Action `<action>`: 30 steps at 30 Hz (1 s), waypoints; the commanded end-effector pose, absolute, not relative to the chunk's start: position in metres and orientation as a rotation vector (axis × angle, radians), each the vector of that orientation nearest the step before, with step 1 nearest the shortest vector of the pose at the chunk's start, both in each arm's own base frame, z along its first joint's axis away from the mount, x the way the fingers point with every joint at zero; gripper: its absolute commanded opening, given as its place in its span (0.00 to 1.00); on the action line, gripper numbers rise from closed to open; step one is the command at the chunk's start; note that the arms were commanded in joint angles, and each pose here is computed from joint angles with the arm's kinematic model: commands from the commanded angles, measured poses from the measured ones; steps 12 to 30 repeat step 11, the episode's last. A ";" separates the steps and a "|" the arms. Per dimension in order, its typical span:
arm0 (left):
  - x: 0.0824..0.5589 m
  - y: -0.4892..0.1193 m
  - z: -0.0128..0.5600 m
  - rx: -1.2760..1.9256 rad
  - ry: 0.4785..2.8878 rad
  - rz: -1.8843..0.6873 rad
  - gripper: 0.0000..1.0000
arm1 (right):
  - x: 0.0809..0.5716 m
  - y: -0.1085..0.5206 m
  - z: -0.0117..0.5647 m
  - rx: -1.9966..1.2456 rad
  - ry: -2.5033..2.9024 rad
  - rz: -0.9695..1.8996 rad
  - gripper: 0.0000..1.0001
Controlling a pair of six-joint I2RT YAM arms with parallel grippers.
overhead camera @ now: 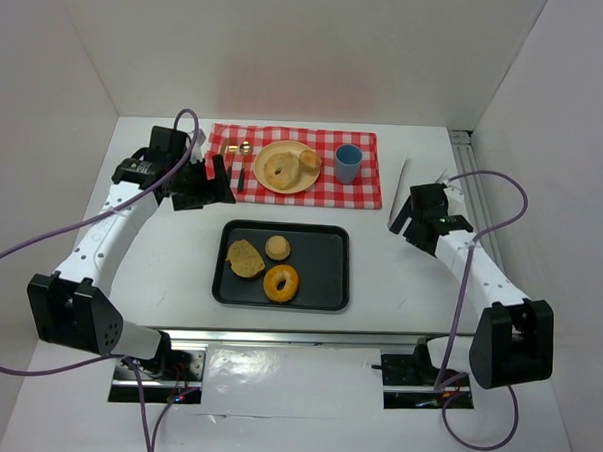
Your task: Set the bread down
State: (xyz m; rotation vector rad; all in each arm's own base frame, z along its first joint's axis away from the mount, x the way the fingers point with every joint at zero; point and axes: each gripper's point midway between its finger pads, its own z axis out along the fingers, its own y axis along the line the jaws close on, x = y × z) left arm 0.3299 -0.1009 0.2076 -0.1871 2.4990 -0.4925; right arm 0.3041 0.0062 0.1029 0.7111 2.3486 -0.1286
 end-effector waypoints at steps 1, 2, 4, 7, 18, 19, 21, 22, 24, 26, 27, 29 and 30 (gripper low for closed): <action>0.330 -0.101 0.222 -0.145 2.450 -0.503 1.00 | 0.300 0.002 0.108 0.744 2.320 -0.162 1.00; 0.330 -0.101 0.222 -0.145 2.450 -0.503 1.00 | 0.300 0.002 0.108 0.744 2.320 -0.163 1.00; 0.329 -0.101 0.225 -0.142 2.441 -0.504 1.00 | 0.300 0.002 0.105 0.756 2.326 -0.164 1.00; 0.329 -0.101 0.225 -0.142 2.441 -0.504 1.00 | 0.298 0.000 0.104 0.759 2.329 -0.180 1.00; 0.330 -0.101 0.222 -0.145 2.450 -0.503 1.00 | 0.298 0.001 0.105 0.739 2.330 -0.167 1.00; 0.330 -0.101 0.222 -0.145 2.450 -0.503 1.00 | 0.298 0.001 0.105 0.739 2.330 -0.167 1.00; 0.330 -0.101 0.222 -0.145 2.450 -0.503 1.00 | 0.298 0.001 0.105 0.739 2.330 -0.167 1.00; 0.330 -0.101 0.222 -0.145 2.450 -0.503 1.00 | 0.298 0.001 0.105 0.739 2.330 -0.167 1.00; 0.330 -0.101 0.222 -0.145 2.450 -0.503 1.00 | 0.298 0.001 0.105 0.739 2.330 -0.167 1.00; 0.330 -0.101 0.222 -0.145 2.450 -0.503 1.00 | 0.298 0.001 0.105 0.739 2.330 -0.167 1.00; 0.330 -0.101 0.222 -0.145 2.450 -0.503 1.00 | 0.298 0.001 0.105 0.739 2.330 -0.167 1.00; 0.330 -0.101 0.222 -0.145 2.450 -0.503 1.00 | 0.298 0.001 0.105 0.739 2.330 -0.167 1.00; 0.330 -0.101 0.222 -0.145 2.450 -0.503 1.00 | 0.298 0.001 0.105 0.739 2.330 -0.167 1.00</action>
